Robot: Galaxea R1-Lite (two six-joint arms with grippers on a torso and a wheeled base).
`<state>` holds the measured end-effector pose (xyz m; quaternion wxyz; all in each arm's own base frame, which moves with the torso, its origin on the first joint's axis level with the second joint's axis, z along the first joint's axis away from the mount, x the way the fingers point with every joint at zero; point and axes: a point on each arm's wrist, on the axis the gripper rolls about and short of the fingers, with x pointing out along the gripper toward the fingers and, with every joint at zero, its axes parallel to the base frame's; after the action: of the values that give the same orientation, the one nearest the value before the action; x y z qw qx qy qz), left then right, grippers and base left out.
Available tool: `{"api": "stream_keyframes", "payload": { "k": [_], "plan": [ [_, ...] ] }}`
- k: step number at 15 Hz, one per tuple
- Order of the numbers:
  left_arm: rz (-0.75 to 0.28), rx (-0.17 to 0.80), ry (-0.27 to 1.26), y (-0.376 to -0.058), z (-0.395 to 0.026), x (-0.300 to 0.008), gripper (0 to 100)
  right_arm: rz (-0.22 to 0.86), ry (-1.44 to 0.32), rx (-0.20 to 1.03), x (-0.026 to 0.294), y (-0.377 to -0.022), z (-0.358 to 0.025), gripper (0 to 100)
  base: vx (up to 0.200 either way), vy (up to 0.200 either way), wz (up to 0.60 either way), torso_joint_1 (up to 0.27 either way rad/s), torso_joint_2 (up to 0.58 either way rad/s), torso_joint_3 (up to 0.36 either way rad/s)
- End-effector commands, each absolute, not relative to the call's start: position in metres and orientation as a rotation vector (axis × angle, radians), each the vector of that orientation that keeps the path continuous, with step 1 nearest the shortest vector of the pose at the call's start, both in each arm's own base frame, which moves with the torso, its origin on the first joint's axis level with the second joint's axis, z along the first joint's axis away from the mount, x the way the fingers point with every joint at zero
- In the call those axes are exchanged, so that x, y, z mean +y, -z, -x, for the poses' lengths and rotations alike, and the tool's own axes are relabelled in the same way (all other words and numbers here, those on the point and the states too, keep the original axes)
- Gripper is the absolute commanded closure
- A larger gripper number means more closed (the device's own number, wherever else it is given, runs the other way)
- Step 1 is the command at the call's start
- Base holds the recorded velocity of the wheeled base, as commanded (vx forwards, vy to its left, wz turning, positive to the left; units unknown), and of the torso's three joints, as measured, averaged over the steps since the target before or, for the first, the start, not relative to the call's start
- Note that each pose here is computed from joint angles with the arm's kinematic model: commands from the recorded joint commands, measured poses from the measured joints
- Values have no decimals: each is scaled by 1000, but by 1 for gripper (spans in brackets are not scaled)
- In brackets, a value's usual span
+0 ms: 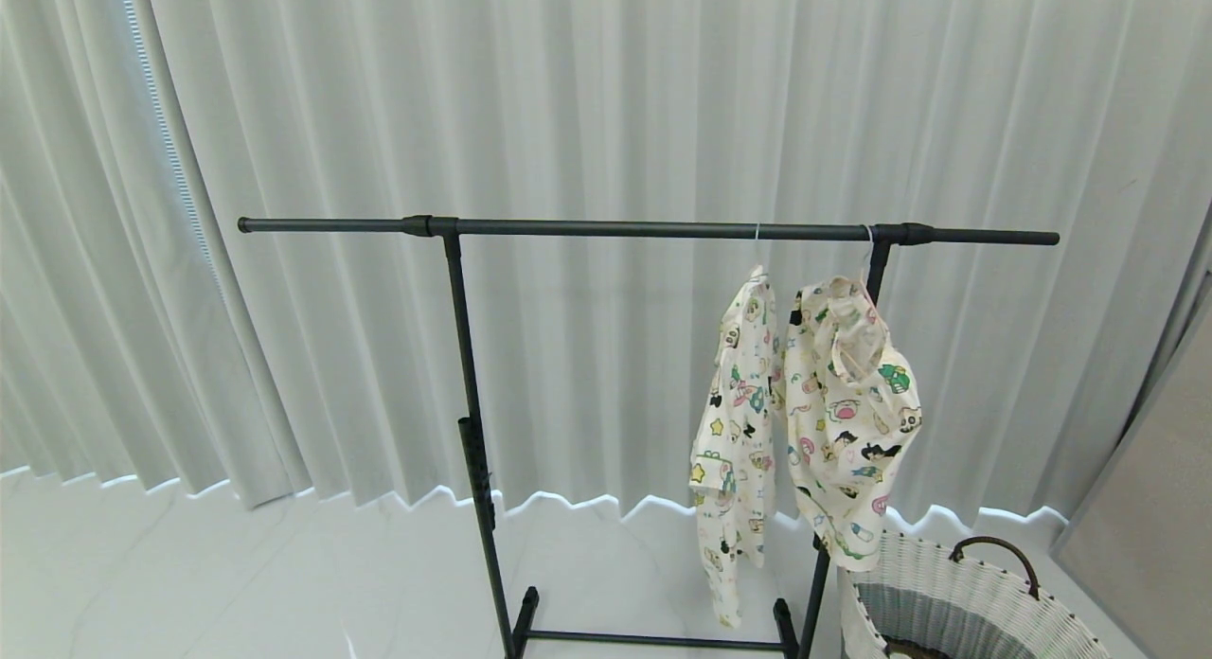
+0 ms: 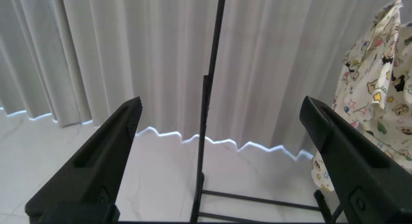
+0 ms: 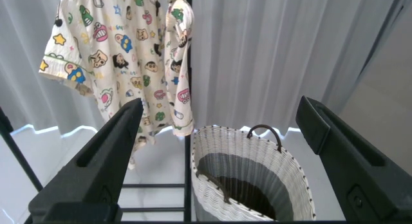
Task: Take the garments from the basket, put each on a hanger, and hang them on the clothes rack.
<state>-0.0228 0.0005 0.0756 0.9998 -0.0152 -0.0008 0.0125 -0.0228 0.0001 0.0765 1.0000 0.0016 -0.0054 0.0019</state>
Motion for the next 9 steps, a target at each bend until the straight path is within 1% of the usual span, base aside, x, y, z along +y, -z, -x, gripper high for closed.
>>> {"api": "stream_keyframes", "payload": {
  "k": [1, 9],
  "plan": [
    [31, -2, -26, -76, 23, 1, 0, -3, -5, -11, 0, -77, 23, 0, 0, 0, 0, 0, 0, 0],
    [31, -2, -26, -76, 23, 1, 0, -5, -5, -11, 0, -77, 23, 0, 0, 0, 0, 0, 0, 0]
  ]
}}
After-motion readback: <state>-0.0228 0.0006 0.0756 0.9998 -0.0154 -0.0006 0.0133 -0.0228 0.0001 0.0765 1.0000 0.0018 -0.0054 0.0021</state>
